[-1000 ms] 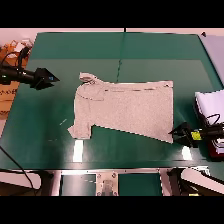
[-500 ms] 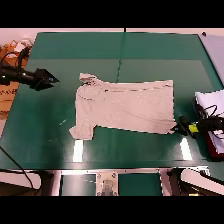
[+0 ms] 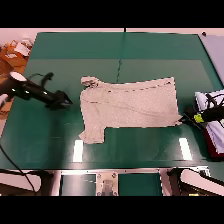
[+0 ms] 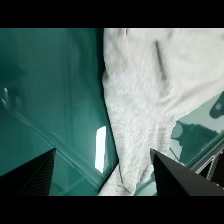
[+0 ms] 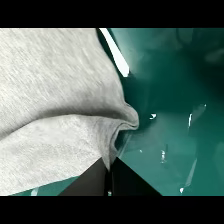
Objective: Fold the shirts.
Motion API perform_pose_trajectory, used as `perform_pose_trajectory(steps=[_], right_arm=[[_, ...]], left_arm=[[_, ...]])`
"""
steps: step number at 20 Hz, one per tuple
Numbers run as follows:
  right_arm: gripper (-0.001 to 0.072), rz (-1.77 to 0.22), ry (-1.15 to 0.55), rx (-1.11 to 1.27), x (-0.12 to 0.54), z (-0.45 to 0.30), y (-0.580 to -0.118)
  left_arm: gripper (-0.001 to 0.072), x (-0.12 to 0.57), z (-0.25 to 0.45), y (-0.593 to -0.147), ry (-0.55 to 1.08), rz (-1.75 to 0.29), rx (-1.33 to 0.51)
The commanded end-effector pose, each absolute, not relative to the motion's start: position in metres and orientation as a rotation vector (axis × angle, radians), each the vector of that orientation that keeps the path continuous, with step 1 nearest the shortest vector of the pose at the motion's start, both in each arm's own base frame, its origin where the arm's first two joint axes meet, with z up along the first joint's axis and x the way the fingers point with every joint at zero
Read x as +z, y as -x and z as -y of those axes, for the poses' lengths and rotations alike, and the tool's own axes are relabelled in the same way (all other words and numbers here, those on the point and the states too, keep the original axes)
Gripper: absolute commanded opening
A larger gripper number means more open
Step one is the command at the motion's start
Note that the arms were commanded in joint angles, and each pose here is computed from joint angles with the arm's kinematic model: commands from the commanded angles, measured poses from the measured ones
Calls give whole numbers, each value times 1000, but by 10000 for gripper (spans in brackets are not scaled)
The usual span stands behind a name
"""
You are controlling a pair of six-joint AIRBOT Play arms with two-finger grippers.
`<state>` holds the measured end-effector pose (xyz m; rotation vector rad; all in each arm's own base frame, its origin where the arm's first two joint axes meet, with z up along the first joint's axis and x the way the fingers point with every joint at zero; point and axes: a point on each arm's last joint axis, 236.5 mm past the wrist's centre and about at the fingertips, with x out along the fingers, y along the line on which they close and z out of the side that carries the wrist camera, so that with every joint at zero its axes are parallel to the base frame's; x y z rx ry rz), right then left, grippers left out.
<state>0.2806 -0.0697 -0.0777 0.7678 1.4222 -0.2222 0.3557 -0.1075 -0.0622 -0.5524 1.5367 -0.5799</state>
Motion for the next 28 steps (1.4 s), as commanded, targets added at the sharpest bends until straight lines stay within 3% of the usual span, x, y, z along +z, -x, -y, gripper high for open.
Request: perform_pose_trajectory(steps=[1,4,5,6,7,12,16,18,21,24,28], right_arm=[[8,-1390,-745,-200,-76,59,-295],[8,-1383,-763,-183,-74,52,-299],[8,-1383,-762,-183,-74,52,-299],[8,-1383,-762,-184,-74,53,-299],[9,-1383,-763,-184,-74,52,-299],[8,-1444,-783,-153,-72,42,-287],[5,-1338,-757,-92,-31,39,-305],[6,-1146,-734,-34,40,37,-333],[7,-773,-602,46,196,31,-351],[7,-357,-447,39,366,21,-315],[7,6,-301,-27,500,5,-233]], left_arm=[[660,-111,151,-327,473,-1581,-547],[658,-118,184,-321,393,-1564,-586],[548,-118,192,-320,387,-1558,-597],[329,-117,196,-320,385,-1554,-605],[23,-117,197,-319,378,-1555,-609],[19,-98,171,-322,302,-1529,-557],[19,-7,143,-341,130,-1307,-494],[19,81,132,-355,53,-1092,-472],[19,260,122,-354,-24,-645,-451],[19,436,113,-295,-63,-216,-450],[20,556,101,-200,-117,109,-444]])
